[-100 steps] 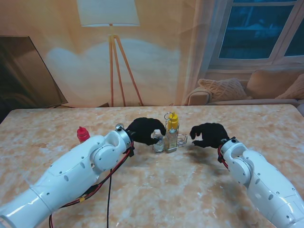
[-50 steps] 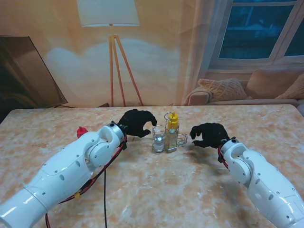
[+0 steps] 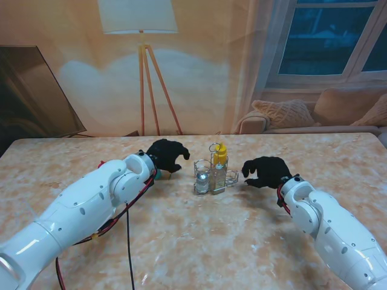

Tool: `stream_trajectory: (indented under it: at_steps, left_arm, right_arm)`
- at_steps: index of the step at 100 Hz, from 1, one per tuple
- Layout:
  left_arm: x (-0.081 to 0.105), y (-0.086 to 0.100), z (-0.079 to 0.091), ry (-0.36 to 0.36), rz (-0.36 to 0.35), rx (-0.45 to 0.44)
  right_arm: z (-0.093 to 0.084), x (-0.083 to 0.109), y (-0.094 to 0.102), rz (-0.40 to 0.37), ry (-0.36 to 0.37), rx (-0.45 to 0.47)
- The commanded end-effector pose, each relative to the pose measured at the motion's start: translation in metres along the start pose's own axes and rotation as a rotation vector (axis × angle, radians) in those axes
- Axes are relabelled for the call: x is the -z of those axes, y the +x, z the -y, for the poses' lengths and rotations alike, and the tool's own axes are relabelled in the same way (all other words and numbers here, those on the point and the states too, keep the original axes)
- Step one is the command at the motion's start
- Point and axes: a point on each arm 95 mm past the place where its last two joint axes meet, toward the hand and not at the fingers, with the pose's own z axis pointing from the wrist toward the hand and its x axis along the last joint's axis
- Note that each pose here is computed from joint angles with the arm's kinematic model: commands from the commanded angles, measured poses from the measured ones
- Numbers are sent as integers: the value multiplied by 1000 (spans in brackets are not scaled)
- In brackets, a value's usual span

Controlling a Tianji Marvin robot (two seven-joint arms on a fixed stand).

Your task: Place the seasoning bottles into the rack

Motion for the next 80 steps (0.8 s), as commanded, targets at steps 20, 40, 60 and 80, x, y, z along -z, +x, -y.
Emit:
stream_trajectory:
  at_steps: [20,40,60,80]
  left_arm:
    - [-4,-9,2,-115,-2,-29]
    - [-3,-16,4,-182,-9,-64]
    - [-1,-22,7,-201,-21,-120]
    - [3,-29,10,-227,-27,-155]
  right_arm:
    - [5,2,2,1,19,-3]
    - [5,2,1,4,17,-3]
    - [5,2,1,2,18,-3]
    - [5,2,1,2,19,-4]
